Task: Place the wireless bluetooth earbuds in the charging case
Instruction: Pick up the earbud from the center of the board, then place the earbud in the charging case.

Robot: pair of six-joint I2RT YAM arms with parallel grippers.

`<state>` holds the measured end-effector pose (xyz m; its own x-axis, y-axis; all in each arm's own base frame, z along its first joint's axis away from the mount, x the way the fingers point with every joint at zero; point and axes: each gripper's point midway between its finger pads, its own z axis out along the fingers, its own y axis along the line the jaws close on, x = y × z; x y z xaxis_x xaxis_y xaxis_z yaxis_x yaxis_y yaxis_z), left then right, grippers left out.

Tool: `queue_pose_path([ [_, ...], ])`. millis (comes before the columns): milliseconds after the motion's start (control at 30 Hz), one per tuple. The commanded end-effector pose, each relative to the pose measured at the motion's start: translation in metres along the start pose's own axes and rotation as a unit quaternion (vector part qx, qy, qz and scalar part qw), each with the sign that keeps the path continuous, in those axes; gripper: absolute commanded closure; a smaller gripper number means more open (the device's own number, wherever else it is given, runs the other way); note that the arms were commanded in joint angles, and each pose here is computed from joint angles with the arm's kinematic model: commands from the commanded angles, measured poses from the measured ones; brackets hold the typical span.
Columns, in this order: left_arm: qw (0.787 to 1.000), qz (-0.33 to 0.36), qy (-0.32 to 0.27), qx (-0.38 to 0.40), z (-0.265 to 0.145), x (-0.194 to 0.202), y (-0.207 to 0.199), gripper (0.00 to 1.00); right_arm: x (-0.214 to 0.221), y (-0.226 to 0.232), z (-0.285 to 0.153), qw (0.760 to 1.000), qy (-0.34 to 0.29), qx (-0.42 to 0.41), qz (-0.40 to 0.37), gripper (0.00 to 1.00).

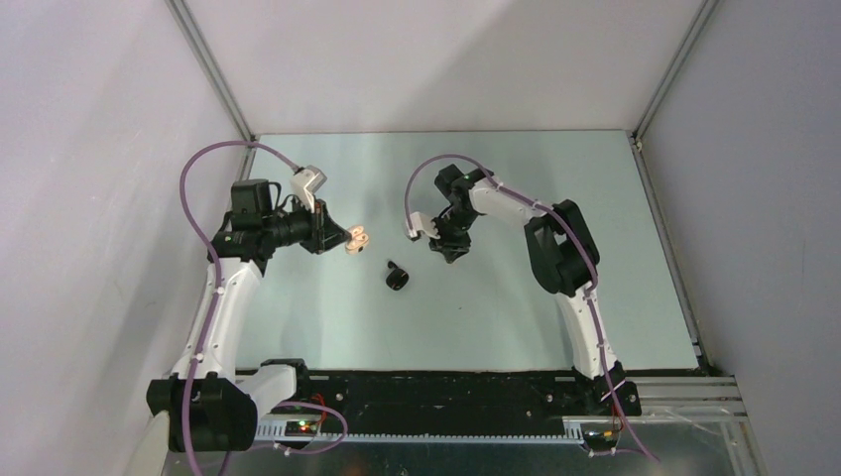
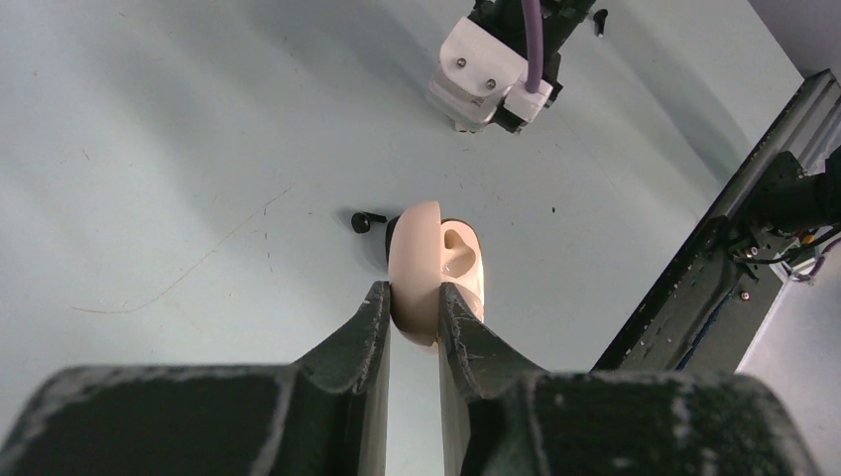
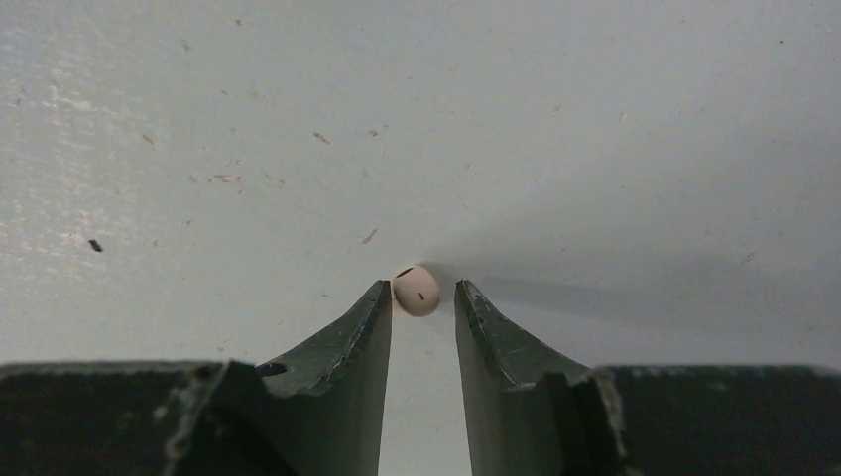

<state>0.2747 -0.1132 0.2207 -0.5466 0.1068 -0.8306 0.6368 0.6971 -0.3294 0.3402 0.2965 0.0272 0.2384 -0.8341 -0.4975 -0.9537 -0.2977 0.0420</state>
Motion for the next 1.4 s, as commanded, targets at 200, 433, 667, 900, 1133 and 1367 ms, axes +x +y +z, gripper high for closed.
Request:
queue_pose_path([
  [200,1.000,0.013,-0.015,-0.006,-0.004,-0.007,0.000,1.00,-0.003,-0.011,0.004,1.000,0.005,0.005,0.005,0.70],
  [433,1.000,0.012,-0.013,-0.007,-0.003,-0.005,0.001,1.00,0.000,-0.007,0.005,1.000,0.011,-0.003,0.016,0.82],
  [667,1.000,0.015,-0.011,-0.002,-0.001,-0.004,0.002,1.00,-0.017,-0.007,-0.018,0.999,-0.005,0.026,0.033,0.95],
  [900,0.999,0.040,-0.011,0.011,0.011,-0.012,0.000,1.00,-0.076,-0.018,-0.116,0.975,-0.086,0.201,-0.034,1.00],
  [1133,0.996,0.091,-0.019,-0.003,0.044,-0.051,-0.026,1.00,-0.137,0.002,-0.223,0.889,-0.185,0.400,-0.122,1.00],
  [1367,0.991,0.096,-0.064,0.069,0.064,-0.091,-0.068,1.00,-0.164,0.033,-0.261,0.831,-0.237,0.470,-0.179,1.00],
])
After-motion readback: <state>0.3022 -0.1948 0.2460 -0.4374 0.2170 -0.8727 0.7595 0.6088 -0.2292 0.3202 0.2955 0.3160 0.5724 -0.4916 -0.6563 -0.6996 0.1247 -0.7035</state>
